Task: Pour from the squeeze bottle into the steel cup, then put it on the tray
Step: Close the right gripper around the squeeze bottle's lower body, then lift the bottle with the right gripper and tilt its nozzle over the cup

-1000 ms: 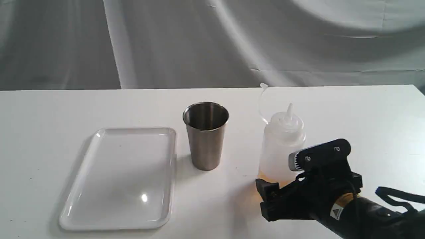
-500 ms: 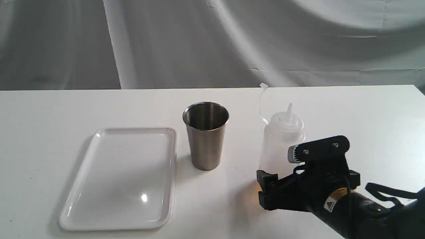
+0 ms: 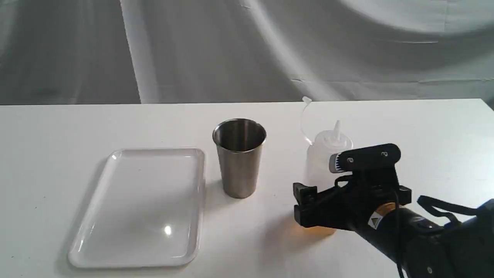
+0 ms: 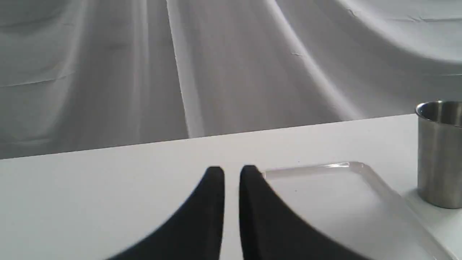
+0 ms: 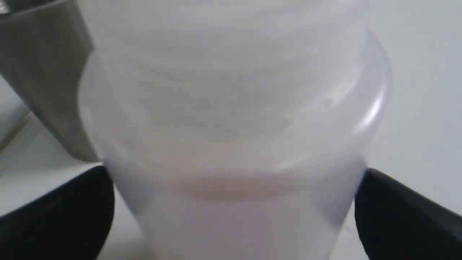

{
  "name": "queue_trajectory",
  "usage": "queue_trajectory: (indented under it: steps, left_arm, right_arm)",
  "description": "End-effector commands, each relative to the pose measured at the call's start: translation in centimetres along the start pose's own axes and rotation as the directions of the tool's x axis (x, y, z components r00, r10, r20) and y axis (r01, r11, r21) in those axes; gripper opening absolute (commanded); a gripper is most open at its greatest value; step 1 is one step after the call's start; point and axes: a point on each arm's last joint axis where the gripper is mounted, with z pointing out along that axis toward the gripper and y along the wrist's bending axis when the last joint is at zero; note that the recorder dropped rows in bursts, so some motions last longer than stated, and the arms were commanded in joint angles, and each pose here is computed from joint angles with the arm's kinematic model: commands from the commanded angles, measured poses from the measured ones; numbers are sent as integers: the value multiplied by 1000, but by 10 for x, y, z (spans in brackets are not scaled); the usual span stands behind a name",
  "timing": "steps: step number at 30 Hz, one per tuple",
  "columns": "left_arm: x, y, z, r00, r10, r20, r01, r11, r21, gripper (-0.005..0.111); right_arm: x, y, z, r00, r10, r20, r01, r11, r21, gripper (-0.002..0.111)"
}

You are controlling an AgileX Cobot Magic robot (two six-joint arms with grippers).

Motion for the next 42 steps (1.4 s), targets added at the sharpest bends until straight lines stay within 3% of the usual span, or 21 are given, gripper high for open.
queue_trajectory:
  steps: [1,11,20,24,37,42]
  left_arm:
    - [1,0,0,1000,0,2,0,1000,5,8]
    - [1,0,0,1000,0,2,0,1000,5,8]
    - [1,0,0,1000,0,2,0,1000,5,8]
    - [1,0,0,1000,0,2,0,1000,5,8]
    - [1,0,0,1000,-2,2,2,1000,5,8]
    - [1,0,0,1000,-2,2,2,1000,5,8]
  right_arm:
    - [-1,1,1,1000,5,-6,-5,1000,0,88]
    - [-1,0,1,1000,6,-6,-6,1000,1,78]
    - [0,0,1,1000,8,-10,-8,1000,1,43]
    - [-4,1,-1,1000,10,-2,-10,1000,-1,35]
    - [-58,-1,-39,985,80,152,-80,997,-12,34]
    - [-81,-3,-42,998,35,60,-33,999,-36,34]
